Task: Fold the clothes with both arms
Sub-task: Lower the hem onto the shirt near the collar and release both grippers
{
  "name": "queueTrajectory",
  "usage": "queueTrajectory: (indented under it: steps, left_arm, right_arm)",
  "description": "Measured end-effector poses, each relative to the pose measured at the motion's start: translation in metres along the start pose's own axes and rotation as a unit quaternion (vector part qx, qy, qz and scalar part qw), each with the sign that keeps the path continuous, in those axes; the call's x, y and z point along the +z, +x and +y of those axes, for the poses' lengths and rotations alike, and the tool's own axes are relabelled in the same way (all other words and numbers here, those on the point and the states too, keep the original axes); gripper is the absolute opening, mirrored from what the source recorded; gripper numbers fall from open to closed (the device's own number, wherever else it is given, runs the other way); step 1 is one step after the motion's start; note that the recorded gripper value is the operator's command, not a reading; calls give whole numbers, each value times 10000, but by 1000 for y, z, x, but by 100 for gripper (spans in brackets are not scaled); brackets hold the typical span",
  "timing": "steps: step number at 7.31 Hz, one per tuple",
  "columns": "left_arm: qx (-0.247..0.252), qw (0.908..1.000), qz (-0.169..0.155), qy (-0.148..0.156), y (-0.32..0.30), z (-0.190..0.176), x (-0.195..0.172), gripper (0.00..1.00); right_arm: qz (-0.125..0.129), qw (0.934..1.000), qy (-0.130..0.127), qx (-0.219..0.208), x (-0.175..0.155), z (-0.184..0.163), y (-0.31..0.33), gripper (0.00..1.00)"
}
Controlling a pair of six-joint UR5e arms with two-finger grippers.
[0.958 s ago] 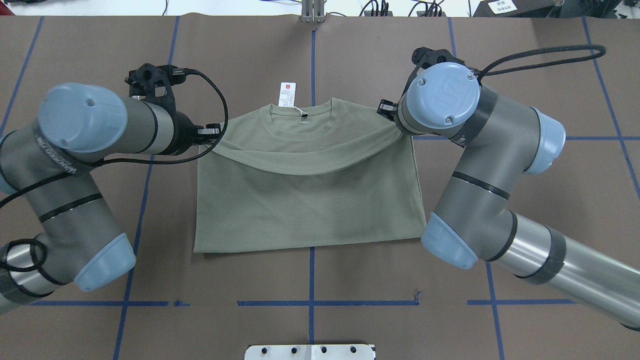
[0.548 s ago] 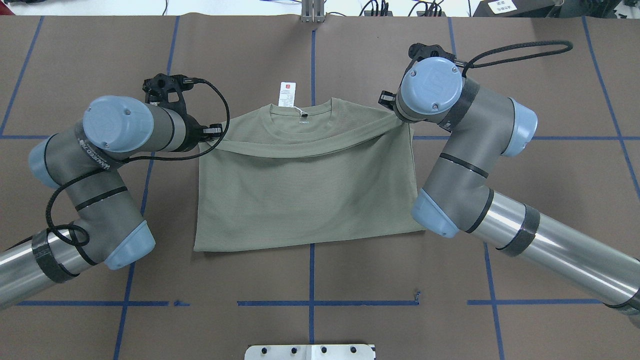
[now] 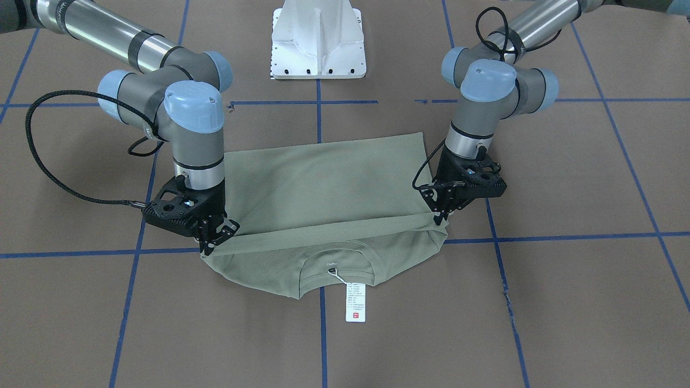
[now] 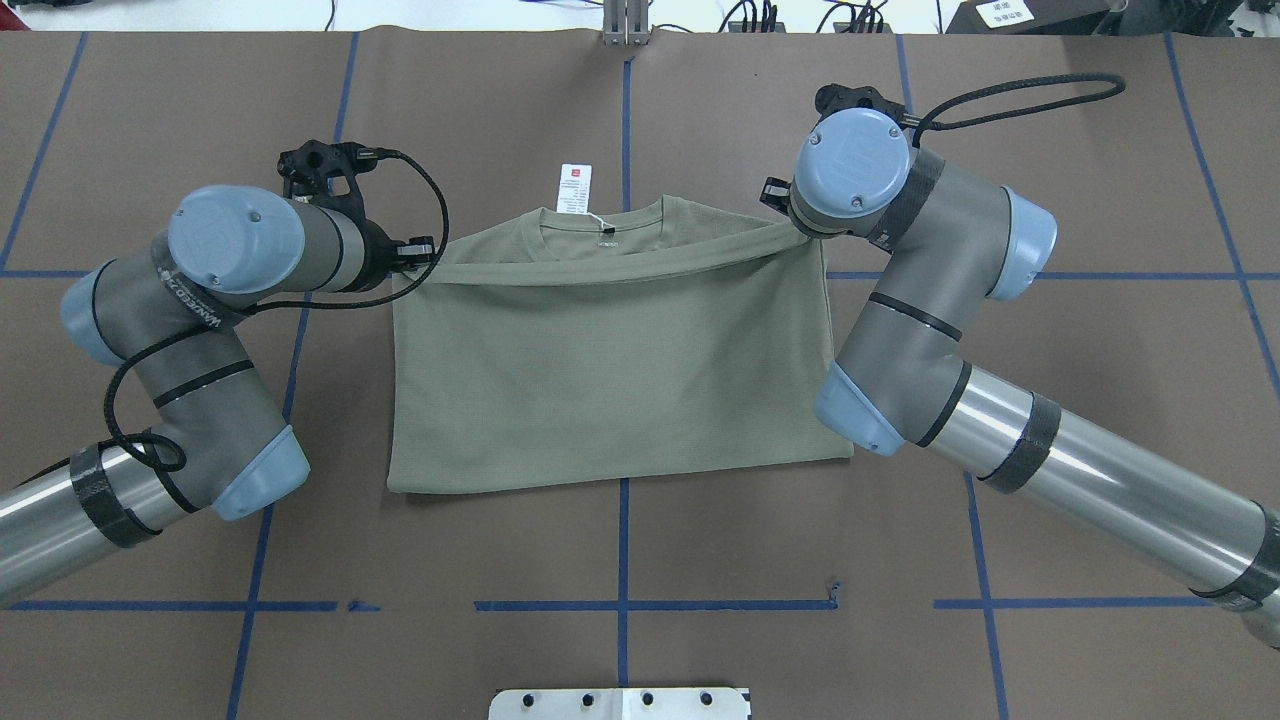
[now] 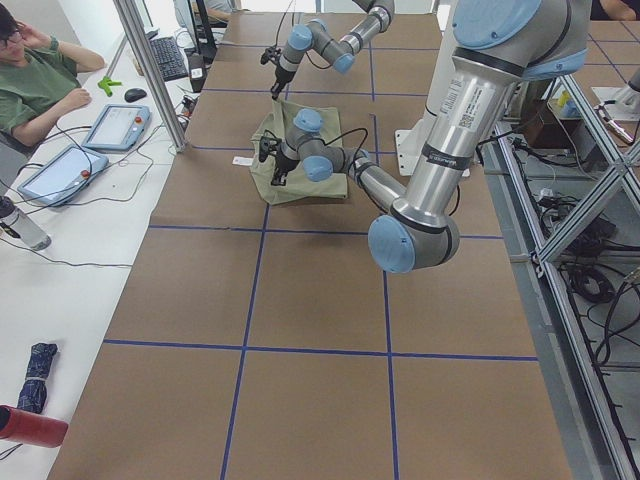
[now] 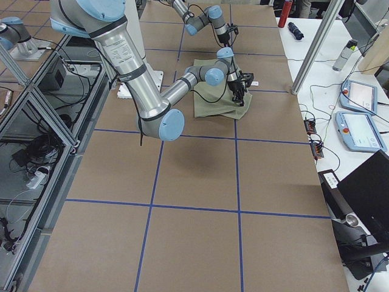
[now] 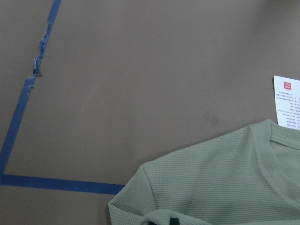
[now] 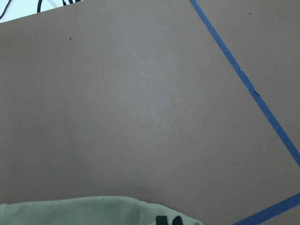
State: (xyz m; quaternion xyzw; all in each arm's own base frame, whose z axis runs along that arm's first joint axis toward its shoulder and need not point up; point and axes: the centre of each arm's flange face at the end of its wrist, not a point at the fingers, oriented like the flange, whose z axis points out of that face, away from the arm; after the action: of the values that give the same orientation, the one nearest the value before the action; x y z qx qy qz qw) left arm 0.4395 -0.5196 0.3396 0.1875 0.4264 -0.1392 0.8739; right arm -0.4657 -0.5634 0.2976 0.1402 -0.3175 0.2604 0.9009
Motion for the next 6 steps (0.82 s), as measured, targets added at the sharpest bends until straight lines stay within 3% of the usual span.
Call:
queueTrajectory:
  steps: [2,3,4,6]
  left_arm:
    - [-33,9999,-147,68,-1,-9,16,0]
    - [-36,9998,-180,89,1,-11,21,35]
    - [-32,9998,-189,97,3,-12,23,99]
    - [255,9995,-168,106,6,-14,22,100]
  right_arm:
    - [142,9999,-16,-25,15,0,4,0]
    - [198,9998,-22,-32,21,0,6,81]
    - [223,9997,-28,-43,24,1,6,100]
    - [210,9995,-18,-234,24,1,2,100]
